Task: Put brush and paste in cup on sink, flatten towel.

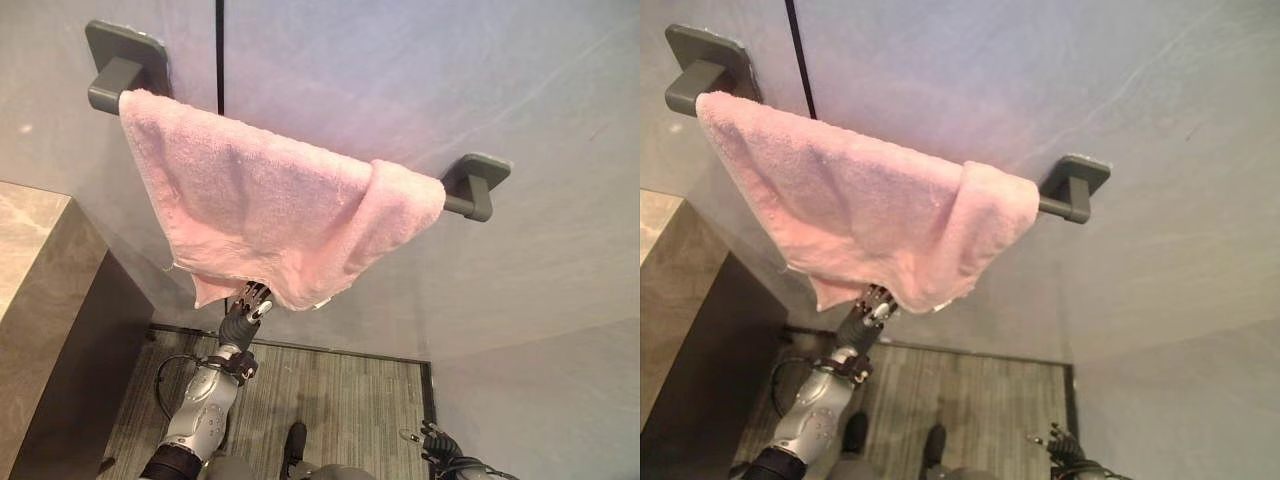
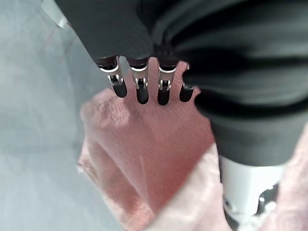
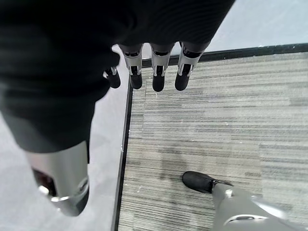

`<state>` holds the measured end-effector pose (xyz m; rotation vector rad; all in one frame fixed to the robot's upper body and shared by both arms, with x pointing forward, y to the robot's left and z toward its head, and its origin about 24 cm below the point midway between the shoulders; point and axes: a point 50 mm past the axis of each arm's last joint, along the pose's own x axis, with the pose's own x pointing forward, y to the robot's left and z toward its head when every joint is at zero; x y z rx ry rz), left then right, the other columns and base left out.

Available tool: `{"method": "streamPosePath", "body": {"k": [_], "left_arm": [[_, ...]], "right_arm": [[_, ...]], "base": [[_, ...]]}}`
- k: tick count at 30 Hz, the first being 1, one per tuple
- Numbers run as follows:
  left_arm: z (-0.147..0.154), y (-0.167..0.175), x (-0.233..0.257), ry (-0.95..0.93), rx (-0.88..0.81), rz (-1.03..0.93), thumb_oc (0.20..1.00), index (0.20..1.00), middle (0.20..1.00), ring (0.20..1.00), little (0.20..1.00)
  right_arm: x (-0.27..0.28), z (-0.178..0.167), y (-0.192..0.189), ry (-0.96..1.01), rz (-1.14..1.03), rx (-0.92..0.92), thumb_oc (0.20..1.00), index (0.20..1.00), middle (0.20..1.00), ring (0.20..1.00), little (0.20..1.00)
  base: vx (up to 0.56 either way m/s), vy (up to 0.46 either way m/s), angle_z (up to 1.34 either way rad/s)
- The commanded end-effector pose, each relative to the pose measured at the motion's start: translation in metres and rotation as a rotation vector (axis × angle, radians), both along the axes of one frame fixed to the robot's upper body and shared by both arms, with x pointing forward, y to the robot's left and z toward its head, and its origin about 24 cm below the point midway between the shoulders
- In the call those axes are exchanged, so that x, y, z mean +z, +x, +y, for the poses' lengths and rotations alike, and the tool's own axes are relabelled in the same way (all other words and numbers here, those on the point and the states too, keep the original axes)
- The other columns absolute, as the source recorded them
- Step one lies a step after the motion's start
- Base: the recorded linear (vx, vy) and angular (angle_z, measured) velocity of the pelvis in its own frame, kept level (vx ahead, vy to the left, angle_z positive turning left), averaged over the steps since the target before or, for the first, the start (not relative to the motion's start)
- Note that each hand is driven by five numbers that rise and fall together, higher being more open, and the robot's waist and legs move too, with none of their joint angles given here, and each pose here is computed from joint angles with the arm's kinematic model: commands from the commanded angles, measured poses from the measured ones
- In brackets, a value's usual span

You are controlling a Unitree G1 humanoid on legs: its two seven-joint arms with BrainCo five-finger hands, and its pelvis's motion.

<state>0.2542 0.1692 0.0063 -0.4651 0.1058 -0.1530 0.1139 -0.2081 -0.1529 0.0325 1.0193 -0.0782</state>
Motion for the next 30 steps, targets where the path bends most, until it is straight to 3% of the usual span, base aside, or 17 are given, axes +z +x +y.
{"method": "streamPosePath", "body": {"k": [1,2,12,14,15,16,17,18,19,30], "left_arm": [[-0.009,0.015,0.033,-0.001,-0.023,-0.175,1.000,1.000,1.000,1.000,1.000],[-0.010,0.015,0.037,-0.003,-0.029,-0.194,0.953,0.953,0.953,0.953,0.953],[-0.022,0.014,0.062,-0.090,-0.098,-0.298,0.947,0.947,0.947,0.947,0.947],[-0.024,0.012,0.065,-0.087,-0.120,-0.313,0.906,0.906,0.906,0.906,0.906],[-0.024,0.012,0.065,-0.087,-0.120,-0.313,0.827,0.827,0.827,0.827,0.827],[-0.026,0.012,0.068,-0.101,-0.132,-0.325,0.652,0.652,0.652,0.652,0.652],[-0.026,0.011,0.070,-0.099,-0.139,-0.334,0.548,0.548,0.548,0.548,0.548],[-0.027,0.011,0.071,-0.101,-0.142,-0.340,0.307,0.307,0.307,0.307,0.307],[-0.027,0.010,0.070,-0.113,-0.140,-0.336,0.200,0.200,0.200,0.200,0.200],[-0.017,0.008,0.039,-0.041,-0.085,-0.205,0.200,0.200,0.200,0.200,0.200]], "right_arm": [[0.003,0.001,0.005,0.006,-0.033,0.028,1.000,1.000,1.000,1.000,1.000],[0.003,0.001,0.004,0.006,-0.031,0.028,1.000,1.000,1.000,1.000,1.000],[0.003,0.005,0.005,0.015,-0.036,0.044,1.000,1.000,1.000,1.000,1.000],[0.003,0.007,0.004,0.070,-0.044,-0.028,1.000,1.000,1.000,1.000,1.000],[0.003,0.006,0.004,0.070,-0.044,-0.028,1.000,1.000,1.000,1.000,1.000],[0.001,0.006,0.002,0.104,-0.043,-0.090,1.000,1.000,1.000,1.000,1.000],[0.002,0.006,0.004,0.099,-0.050,-0.074,1.000,1.000,1.000,1.000,1.000],[0.003,0.006,0.006,0.091,-0.058,-0.057,1.000,1.000,1.000,1.000,1.000],[0.003,0.005,0.006,0.090,-0.059,-0.064,1.000,1.000,1.000,1.000,1.000],[0.004,0.002,0.006,0.069,-0.057,-0.051,1.000,1.000,1.000,1.000,1.000]], "base": [[0.00,0.000,0.00],[0.00,0.000,0.00],[0.00,0.000,0.00],[0.00,0.000,0.00],[0.00,0.000,0.00],[0.00,0.000,0.00],[0.00,0.000,0.00],[0.00,0.000,0.00],[0.00,0.000,0.00],[0.00,0.000,0.00]]}}
